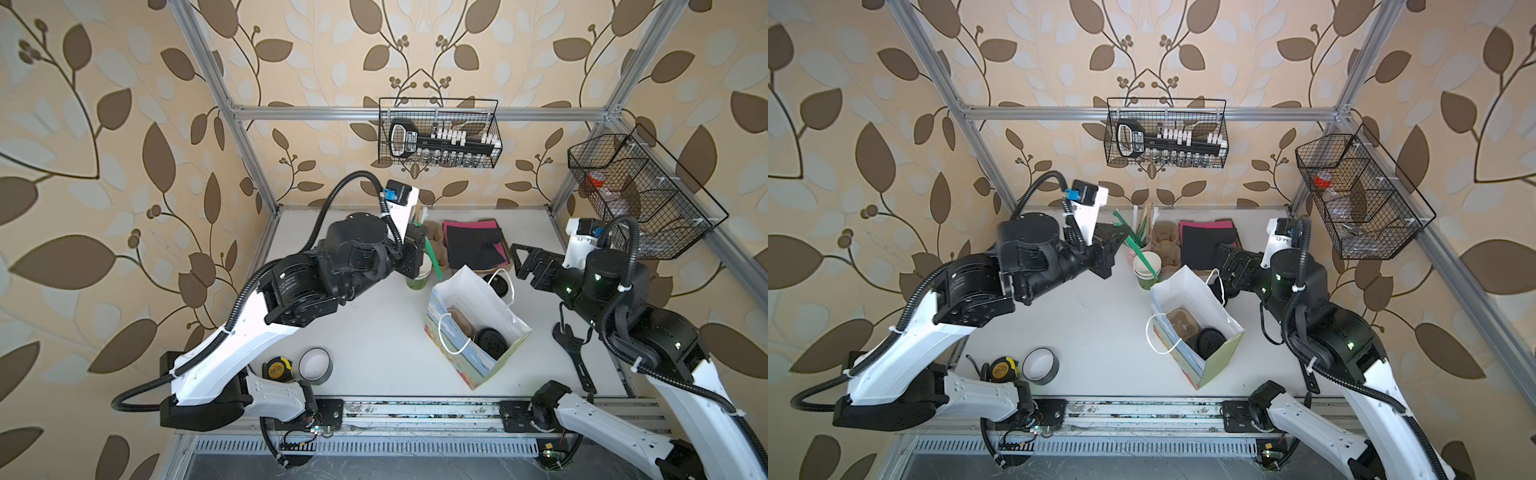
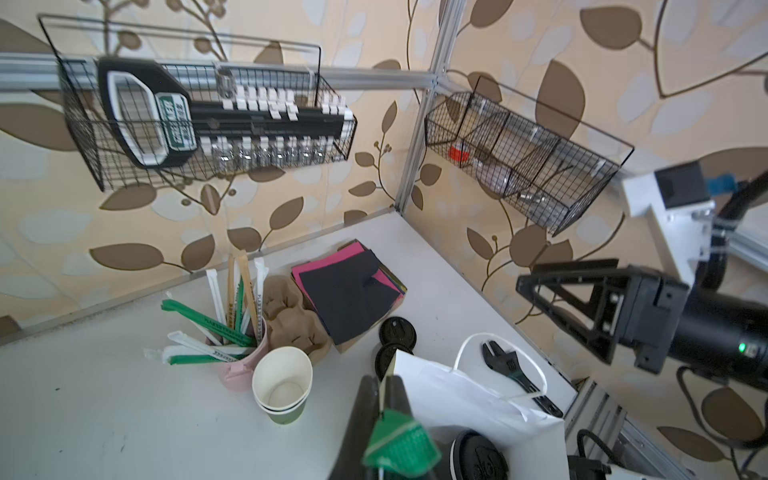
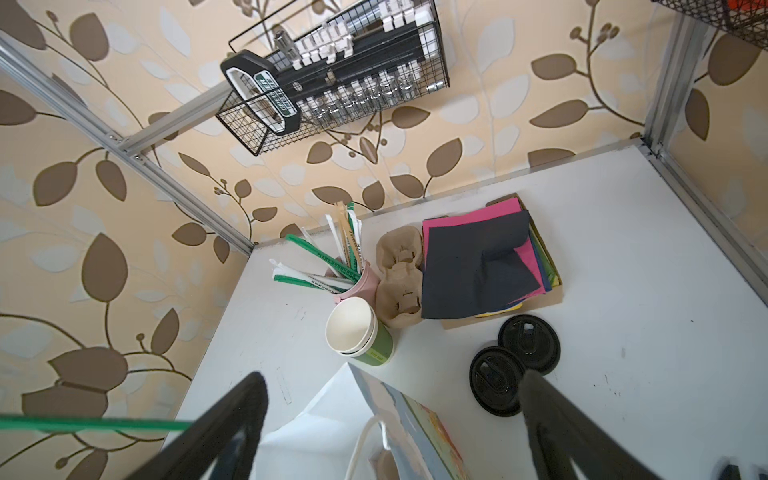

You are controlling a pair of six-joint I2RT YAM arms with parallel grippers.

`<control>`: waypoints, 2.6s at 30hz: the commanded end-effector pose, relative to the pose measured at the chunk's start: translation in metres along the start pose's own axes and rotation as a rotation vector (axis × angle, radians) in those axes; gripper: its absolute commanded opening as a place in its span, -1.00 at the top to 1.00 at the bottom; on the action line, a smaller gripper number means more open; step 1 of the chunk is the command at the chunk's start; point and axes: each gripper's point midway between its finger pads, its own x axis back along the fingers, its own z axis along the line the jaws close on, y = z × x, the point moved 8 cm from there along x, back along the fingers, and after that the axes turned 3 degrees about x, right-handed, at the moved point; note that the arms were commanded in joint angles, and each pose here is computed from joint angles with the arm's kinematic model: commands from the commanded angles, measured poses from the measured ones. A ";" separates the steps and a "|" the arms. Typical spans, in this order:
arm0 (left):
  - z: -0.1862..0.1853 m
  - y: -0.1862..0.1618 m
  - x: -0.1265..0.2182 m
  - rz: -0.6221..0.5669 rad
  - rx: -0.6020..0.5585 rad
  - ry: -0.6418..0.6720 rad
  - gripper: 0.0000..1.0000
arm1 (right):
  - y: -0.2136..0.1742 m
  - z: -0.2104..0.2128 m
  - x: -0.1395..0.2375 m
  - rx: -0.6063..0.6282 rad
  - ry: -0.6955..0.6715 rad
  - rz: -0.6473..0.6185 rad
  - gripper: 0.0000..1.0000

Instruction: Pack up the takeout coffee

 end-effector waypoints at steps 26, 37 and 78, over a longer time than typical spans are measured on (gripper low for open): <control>-0.025 -0.074 -0.077 0.156 -0.046 -0.044 -0.27 | -0.036 -0.068 -0.219 -0.071 -0.274 0.324 -0.71; 0.018 -0.063 -0.007 0.092 -0.187 0.108 -0.72 | -0.065 -0.080 -0.314 0.041 -0.401 0.448 -0.66; 0.067 -0.138 -0.002 0.284 -0.281 0.346 -0.81 | -0.156 -0.121 -0.377 0.073 -0.486 0.628 0.43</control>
